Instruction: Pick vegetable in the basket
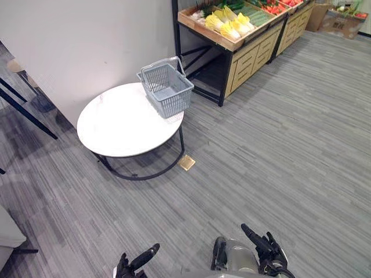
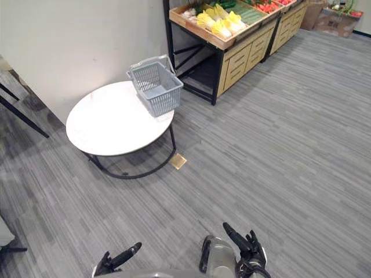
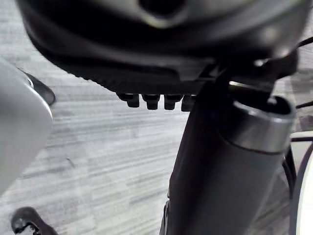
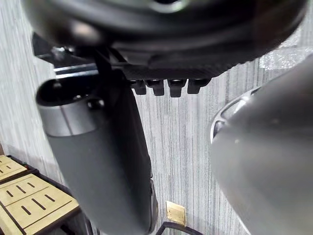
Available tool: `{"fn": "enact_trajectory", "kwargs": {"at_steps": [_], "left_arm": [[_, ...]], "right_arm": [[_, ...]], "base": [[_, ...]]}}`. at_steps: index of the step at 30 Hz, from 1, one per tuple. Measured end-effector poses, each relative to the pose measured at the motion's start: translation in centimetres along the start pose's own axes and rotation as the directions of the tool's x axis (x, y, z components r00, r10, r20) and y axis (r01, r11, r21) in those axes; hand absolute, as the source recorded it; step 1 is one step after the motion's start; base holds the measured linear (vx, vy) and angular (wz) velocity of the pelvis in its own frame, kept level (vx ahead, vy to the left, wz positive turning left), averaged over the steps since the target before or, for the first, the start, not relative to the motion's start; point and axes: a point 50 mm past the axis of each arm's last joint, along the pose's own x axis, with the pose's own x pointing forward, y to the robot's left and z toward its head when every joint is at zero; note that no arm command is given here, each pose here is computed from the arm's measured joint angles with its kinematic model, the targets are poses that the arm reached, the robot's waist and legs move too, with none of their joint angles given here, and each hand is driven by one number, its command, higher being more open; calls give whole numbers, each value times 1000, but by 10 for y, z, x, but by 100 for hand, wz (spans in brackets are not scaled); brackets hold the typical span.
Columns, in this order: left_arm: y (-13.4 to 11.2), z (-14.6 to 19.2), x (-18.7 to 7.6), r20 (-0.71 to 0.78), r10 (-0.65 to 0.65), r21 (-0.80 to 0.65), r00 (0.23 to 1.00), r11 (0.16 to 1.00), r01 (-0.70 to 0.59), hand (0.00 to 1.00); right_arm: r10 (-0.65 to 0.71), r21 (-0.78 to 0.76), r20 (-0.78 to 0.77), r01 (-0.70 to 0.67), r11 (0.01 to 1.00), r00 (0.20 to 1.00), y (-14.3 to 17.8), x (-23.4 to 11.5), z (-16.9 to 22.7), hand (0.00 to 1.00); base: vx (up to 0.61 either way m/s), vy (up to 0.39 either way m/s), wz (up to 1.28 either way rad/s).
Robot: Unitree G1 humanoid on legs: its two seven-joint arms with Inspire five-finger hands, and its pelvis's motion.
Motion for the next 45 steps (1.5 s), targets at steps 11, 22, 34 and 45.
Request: {"fn": "enact_trajectory", "kwargs": {"at_steps": [11,22,34,45], "left_arm": [[0,16,2,66,27,-65,997,998,-23,100],[39,16,6,40,129,-27,991,991,-128,100],[32,6,4,9,73,87,997,994,-73,100],[8,-11,-4,-51,65,-111,997,991,-71,100]], "right_arm": [[-22,-11,-63,21,1000,998,-7,-5,-14,100],[36,73,-116,-28,997,993,18,0,-22,100],[71,17,-8,-71,997,997,18,5,0,100],[57,-115,-30,-60,992,998,1,4,4,100]], "base": [[335,-32,1],[450,282,-10],[309,61,22],[457,-383,58]]}}
